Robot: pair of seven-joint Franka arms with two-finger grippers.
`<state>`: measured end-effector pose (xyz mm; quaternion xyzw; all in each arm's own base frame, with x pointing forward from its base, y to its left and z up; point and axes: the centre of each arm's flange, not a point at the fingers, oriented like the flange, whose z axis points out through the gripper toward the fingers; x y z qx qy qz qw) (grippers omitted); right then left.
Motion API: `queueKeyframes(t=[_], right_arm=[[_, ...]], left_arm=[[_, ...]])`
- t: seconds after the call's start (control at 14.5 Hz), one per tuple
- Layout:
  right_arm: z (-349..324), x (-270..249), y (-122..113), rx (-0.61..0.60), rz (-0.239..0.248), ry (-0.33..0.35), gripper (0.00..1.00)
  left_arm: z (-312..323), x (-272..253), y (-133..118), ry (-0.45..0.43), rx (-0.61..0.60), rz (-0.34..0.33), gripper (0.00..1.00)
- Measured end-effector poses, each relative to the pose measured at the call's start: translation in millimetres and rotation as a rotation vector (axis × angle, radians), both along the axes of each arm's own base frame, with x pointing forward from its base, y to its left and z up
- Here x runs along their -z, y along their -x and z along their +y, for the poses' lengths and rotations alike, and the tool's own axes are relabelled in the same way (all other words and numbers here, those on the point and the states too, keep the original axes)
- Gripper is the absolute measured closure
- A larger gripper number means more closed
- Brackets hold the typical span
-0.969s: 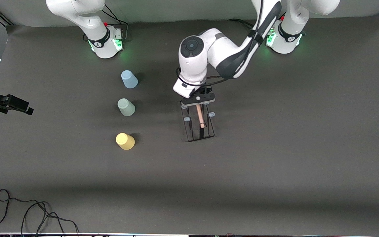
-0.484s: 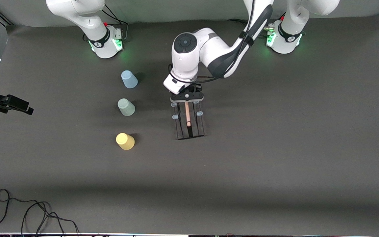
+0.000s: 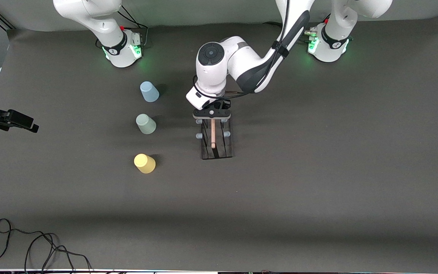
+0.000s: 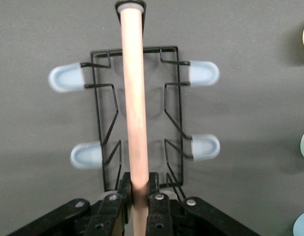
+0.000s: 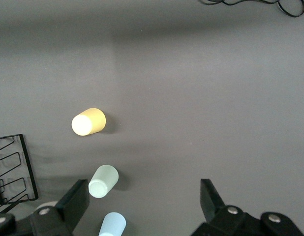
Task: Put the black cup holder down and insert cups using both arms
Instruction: 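Lower the wire holder onto the table and open the left gripper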
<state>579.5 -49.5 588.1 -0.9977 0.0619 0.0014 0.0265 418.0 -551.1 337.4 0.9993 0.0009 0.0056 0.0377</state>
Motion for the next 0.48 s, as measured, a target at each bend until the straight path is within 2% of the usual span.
queueKeyframes(t=[0.14, 0.48], right_arm=[[0.0, 0.0, 0.0, 0.000, 0.000, 0.000, 0.00], [0.8, 0.7, 0.6, -0.002, 0.006, -0.001, 0.00]], left_arm=[[-0.7, -1.3, -0.3, 0.011, -0.015, 0.008, 0.64], [4.1, -24.3, -18.0, 0.029, -0.060, 0.008, 0.11]])
